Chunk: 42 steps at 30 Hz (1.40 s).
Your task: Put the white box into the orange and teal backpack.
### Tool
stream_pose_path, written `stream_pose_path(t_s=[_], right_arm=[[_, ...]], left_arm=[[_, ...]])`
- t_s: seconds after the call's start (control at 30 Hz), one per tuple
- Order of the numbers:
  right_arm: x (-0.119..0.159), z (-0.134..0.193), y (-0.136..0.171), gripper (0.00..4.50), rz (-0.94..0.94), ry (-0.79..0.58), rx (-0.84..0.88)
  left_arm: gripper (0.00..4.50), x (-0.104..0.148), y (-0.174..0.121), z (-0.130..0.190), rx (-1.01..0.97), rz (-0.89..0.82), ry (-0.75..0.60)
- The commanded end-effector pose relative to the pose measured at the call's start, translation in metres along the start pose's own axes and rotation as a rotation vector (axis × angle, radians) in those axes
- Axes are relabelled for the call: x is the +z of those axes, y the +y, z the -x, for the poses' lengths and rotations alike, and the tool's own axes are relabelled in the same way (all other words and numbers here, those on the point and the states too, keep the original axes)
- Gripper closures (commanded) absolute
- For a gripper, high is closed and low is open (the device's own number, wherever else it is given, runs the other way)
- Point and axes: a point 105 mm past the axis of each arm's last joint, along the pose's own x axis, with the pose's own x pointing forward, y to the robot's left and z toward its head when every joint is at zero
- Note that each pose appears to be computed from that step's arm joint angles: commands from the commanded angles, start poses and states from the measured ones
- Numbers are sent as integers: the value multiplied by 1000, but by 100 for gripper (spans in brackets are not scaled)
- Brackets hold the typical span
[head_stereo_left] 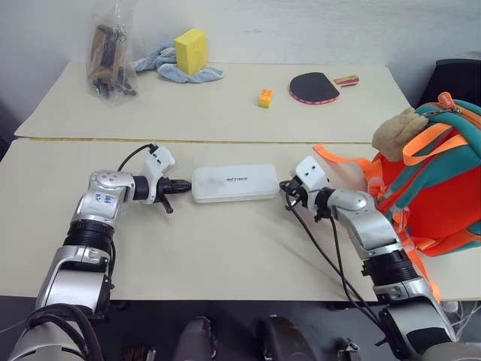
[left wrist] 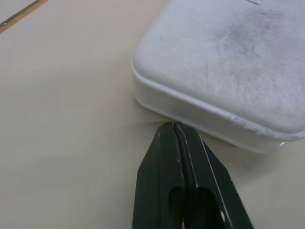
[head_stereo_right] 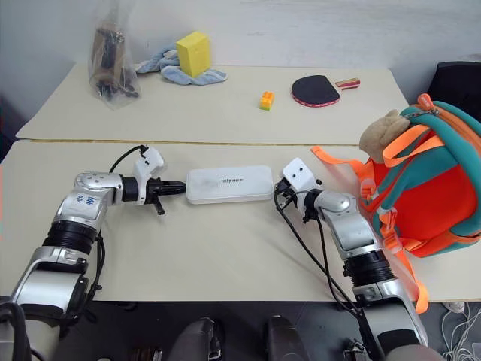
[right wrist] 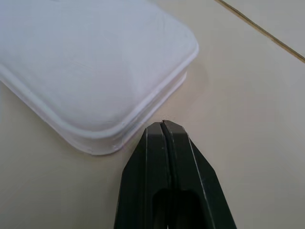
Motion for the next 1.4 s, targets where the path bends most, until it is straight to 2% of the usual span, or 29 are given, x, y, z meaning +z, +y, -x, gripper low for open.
stream_pose_path(t_s=[0.03,0.23,0.33,0.43,0.6,0.67,0.7,0.73,0.87,1.07,1.4], right_arm=[[19,3,-2,450,41,-59,6],[20,17,8,450,67,-64,39],[16,22,6,450,79,-50,32],[12,22,-2,450,85,-35,-6],[10,19,-6,450,91,-32,-31],[10,18,-5,450,99,-31,-31],[9,18,-5,450,104,-29,-32],[8,17,-4,450,109,-27,-32],[6,17,-4,450,124,-22,-32],[4,16,-7,450,136,-17,-44],[-3,23,-9,450,137,-4,-55]], left_arm=[[447,20,3,5,13,-55,-48],[447,20,5,9,14,-58,-43],[447,12,11,14,11,16,-12],[387,3,10,20,-54,219,22],[232,3,8,27,-136,533,21],[170,4,9,25,-137,635,13],[166,6,9,18,-135,703,0],[128,9,8,12,-137,760,-12],[121,12,-9,-8,-207,906,0],[121,7,-38,-39,-299,946,64],[121,34,-50,-56,-395,961,-15]])
